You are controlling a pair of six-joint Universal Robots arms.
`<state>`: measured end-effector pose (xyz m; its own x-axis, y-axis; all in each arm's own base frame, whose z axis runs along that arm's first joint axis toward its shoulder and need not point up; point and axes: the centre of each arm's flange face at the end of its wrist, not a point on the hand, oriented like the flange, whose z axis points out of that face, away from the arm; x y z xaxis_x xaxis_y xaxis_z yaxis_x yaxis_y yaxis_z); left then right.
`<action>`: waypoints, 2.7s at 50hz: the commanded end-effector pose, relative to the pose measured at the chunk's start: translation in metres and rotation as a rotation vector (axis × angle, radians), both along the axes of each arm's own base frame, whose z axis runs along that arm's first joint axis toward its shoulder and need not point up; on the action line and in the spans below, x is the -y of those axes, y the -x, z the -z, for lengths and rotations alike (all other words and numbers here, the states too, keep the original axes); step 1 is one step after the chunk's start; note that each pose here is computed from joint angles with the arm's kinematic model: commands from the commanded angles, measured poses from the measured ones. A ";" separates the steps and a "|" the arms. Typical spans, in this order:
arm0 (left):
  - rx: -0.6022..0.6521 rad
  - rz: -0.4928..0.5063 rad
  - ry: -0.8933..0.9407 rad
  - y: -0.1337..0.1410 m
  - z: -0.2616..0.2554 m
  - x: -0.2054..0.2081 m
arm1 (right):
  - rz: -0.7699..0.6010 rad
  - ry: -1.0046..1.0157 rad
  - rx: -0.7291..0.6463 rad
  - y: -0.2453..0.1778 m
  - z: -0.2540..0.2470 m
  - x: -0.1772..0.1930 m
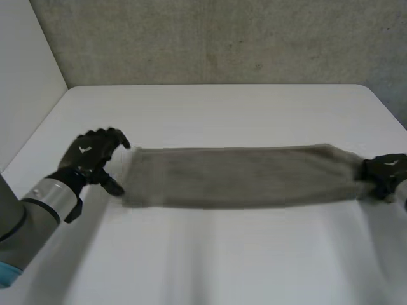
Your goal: Fold the towel.
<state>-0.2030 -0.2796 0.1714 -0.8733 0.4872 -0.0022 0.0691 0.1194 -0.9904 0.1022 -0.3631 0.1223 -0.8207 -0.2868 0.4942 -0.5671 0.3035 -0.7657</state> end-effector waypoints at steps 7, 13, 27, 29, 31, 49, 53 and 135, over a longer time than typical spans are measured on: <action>-0.082 -0.072 0.120 -0.019 -0.039 0.018 | 0.144 0.128 -0.280 0.045 -0.051 0.027; -0.133 -0.076 0.147 -0.019 -0.054 0.028 | -0.094 0.238 -0.246 -0.074 -0.077 0.001; -0.179 -0.086 0.155 -0.007 -0.061 0.036 | -0.661 0.194 -0.027 -0.290 -0.052 -0.161; -0.177 -0.083 0.141 -0.001 -0.057 0.033 | -0.670 0.146 -0.054 -0.289 -0.041 -0.165; -0.173 -0.076 0.133 0.002 -0.053 0.031 | -0.667 0.108 -0.068 -0.287 -0.034 -0.166; -0.155 0.036 0.061 0.040 -0.027 0.014 | -0.242 0.153 0.063 -0.155 -0.076 -0.066; -0.149 0.040 0.045 0.040 -0.023 0.011 | -0.184 0.119 0.073 -0.123 -0.067 -0.046; -0.147 -0.035 -0.006 0.019 -0.006 0.024 | -0.335 0.086 0.575 -0.173 -0.124 -0.001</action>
<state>-0.2340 -0.2950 0.1701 -0.8620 0.4906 0.1274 -0.0640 0.1440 -0.9875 0.2263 -0.4011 0.2340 -0.9016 -0.4325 0.0041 -0.0777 0.1526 -0.9852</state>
